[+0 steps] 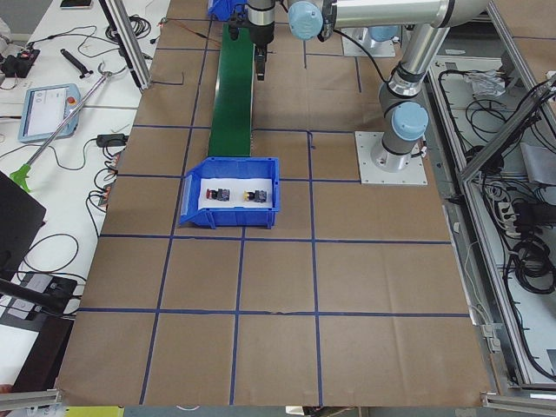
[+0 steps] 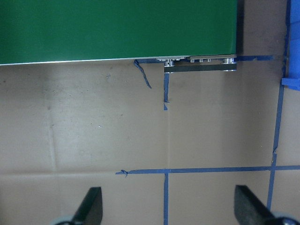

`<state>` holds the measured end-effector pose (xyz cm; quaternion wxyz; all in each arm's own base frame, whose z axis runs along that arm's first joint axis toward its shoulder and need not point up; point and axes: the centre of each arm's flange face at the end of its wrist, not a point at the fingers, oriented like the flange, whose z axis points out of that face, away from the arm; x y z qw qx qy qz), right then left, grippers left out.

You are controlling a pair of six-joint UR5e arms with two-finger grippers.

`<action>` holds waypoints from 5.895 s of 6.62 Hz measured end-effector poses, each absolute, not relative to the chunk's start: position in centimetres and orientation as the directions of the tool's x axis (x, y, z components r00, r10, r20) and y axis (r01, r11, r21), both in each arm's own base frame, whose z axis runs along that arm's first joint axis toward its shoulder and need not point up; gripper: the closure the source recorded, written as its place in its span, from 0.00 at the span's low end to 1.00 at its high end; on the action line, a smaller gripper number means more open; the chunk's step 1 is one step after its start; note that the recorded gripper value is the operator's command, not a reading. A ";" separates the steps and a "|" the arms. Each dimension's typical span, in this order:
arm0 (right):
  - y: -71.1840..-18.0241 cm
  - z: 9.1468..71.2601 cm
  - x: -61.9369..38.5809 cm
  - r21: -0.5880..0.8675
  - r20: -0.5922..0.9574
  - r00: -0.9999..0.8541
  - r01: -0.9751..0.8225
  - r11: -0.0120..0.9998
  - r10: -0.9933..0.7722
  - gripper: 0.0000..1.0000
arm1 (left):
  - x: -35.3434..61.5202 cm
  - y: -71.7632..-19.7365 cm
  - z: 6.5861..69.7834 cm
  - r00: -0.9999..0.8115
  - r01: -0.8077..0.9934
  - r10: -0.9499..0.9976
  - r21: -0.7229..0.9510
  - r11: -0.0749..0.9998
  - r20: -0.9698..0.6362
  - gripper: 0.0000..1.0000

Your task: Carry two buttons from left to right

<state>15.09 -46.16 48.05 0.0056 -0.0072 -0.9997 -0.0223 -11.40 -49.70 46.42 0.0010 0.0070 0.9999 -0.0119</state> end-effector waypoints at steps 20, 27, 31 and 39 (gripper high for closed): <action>-46.2 47.6 15.1 0.054 0.011 -1.000 0.016 0.998 0.015 0.00 | 21.0 -52.8 25.1 -1.000 0.019 0.019 -0.010 1.000 0.006 0.01; -46.3 47.6 15.0 0.055 0.009 -1.000 0.017 0.998 0.017 0.00 | 20.8 -51.7 20.5 -1.000 0.028 0.028 0.008 1.000 0.003 0.56; -46.3 47.5 15.0 0.056 0.008 -1.000 0.017 0.998 0.017 0.00 | 21.0 -52.0 21.4 -1.000 0.015 0.015 -0.006 1.000 -0.006 0.97; -46.3 47.5 15.0 0.056 0.008 -1.000 0.017 0.998 0.017 0.00 | 15.2 -57.0 40.7 -0.999 0.053 0.052 -0.023 0.998 -0.009 0.94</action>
